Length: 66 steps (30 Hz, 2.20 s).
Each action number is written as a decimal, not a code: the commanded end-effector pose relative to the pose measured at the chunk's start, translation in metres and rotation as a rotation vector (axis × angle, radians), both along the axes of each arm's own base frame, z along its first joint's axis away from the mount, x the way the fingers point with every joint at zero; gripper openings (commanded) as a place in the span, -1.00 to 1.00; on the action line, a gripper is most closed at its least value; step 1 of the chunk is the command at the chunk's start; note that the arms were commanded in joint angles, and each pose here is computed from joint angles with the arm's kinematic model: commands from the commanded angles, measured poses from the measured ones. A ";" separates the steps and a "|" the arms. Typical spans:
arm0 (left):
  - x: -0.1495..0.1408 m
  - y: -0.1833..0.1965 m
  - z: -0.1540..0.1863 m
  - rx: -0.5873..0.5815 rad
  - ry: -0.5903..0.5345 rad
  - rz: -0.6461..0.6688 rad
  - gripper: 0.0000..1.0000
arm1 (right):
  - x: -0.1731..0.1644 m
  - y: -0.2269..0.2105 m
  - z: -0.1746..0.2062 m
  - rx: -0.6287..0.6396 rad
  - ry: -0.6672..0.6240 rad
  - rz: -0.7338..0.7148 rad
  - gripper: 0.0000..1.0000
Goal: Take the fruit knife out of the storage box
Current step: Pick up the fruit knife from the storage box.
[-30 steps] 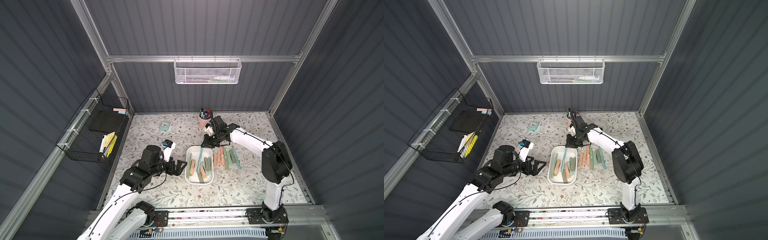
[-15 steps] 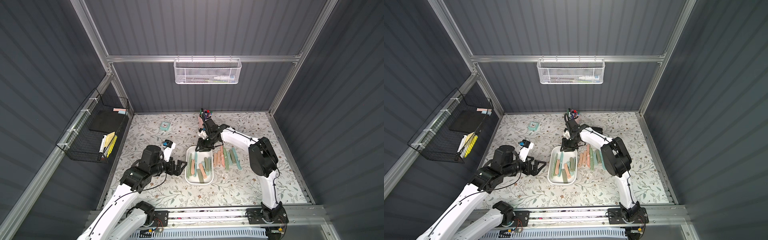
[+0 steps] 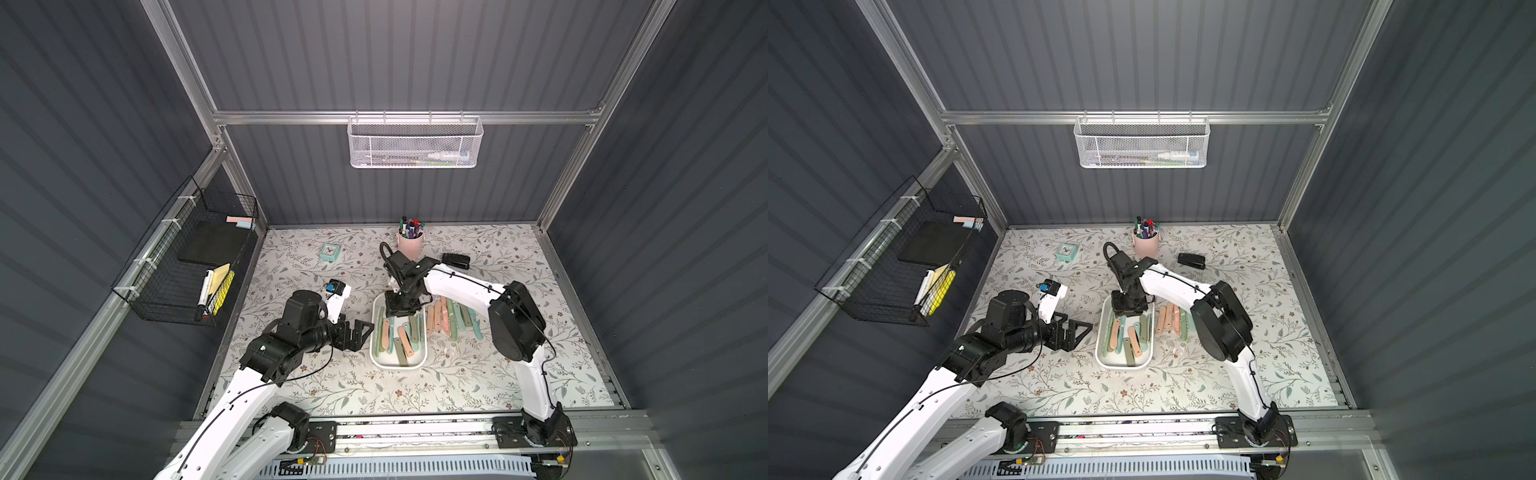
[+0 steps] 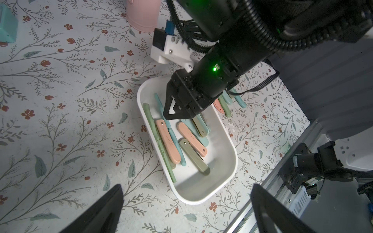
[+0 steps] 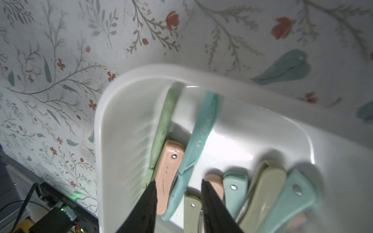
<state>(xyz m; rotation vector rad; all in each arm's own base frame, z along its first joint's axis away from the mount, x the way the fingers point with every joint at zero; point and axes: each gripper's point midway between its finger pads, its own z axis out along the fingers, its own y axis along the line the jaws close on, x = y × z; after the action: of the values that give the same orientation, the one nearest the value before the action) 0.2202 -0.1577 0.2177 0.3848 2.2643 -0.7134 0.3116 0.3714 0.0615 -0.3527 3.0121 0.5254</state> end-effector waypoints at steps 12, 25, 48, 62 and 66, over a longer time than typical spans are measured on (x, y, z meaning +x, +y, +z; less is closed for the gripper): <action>0.002 0.003 0.005 0.010 -0.033 0.002 0.99 | 0.011 -0.026 -0.042 -0.257 0.015 -0.031 -0.21; 0.002 0.004 0.004 0.015 -0.032 0.008 0.99 | 0.007 -0.017 -0.050 -0.219 0.049 -0.030 -0.53; -0.007 -0.013 0.007 -0.053 -0.015 -0.088 0.99 | 0.031 -0.019 0.047 0.031 -0.165 -0.132 -0.79; -0.013 -0.037 0.010 -0.165 0.050 -0.193 0.99 | 0.027 -0.131 0.088 0.326 -0.111 -0.055 -0.81; 0.001 -0.022 0.005 -0.140 -0.014 -0.075 0.99 | 0.026 -0.190 0.067 0.256 -0.069 -0.134 -0.85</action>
<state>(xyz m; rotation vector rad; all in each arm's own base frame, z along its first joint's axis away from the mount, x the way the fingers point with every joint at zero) 0.2104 -0.1908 0.2256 0.4957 2.2091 -0.9709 0.3555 0.2055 0.1451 -0.1159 2.7530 0.8600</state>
